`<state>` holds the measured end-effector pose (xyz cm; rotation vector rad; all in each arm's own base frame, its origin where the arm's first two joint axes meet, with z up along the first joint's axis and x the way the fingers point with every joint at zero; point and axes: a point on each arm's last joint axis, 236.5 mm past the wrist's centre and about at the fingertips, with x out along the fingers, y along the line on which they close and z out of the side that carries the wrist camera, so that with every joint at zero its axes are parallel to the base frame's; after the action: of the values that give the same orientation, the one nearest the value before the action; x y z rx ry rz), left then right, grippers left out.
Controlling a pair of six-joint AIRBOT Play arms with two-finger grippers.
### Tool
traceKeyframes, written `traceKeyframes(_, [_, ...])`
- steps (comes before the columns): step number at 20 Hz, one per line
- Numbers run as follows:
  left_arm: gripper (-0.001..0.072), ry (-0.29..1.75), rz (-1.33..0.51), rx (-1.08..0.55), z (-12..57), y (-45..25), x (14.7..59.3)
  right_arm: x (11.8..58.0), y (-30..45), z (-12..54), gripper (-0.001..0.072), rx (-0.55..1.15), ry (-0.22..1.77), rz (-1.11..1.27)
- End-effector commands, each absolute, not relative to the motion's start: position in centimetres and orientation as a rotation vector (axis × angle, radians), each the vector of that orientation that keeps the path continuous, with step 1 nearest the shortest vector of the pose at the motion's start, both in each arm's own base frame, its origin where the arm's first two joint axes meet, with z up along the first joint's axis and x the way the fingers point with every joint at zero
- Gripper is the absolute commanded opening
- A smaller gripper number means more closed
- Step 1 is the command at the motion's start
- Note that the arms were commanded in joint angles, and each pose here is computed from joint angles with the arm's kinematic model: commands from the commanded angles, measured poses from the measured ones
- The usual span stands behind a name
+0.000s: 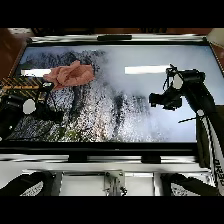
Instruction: Fold the shirts.
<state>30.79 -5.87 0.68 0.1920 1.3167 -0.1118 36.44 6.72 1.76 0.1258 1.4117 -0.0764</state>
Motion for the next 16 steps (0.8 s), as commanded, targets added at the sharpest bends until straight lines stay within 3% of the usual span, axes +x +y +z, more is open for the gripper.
traceKeyframes(1, [0.0720, 1.316, -0.111, 0.191, 0.69, -5.84, 30.78, 36.45, 6.76, 1.75, 0.0619, 0.125, 1.412, -0.076])
traceKeyframes(16, [0.0720, 1.309, -0.107, 0.149, 0.69, -6.38, 30.95, 36.43, 6.95, 1.77, 0.0619, 0.139, 1.413, -0.076])
